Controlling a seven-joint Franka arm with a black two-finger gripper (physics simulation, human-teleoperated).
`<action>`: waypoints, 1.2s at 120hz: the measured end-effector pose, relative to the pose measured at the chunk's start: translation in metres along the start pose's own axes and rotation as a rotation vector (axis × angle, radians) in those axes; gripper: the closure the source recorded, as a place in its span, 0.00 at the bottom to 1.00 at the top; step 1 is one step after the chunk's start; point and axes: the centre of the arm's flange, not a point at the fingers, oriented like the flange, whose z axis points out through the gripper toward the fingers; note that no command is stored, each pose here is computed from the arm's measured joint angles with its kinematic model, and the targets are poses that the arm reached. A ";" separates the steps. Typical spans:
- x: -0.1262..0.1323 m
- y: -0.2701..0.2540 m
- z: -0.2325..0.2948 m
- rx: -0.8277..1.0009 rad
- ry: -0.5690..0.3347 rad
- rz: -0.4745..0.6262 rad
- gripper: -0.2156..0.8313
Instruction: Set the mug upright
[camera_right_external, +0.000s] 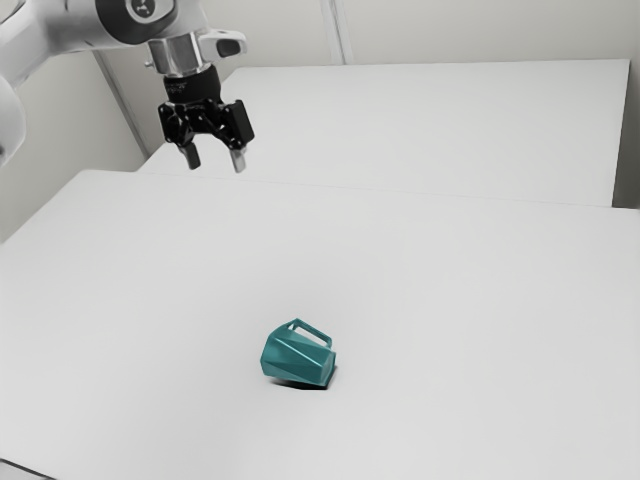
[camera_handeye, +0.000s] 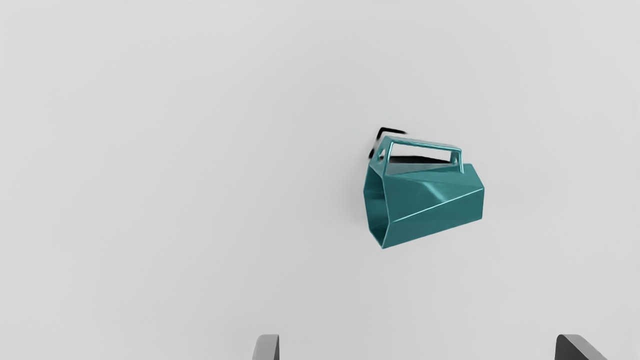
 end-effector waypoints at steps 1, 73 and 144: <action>0.000 0.000 0.000 -0.001 0.002 0.000 0.21; -0.008 -0.072 0.137 -0.276 -0.209 -0.194 0.21; -0.025 -0.066 0.261 -0.595 -0.363 -0.298 0.21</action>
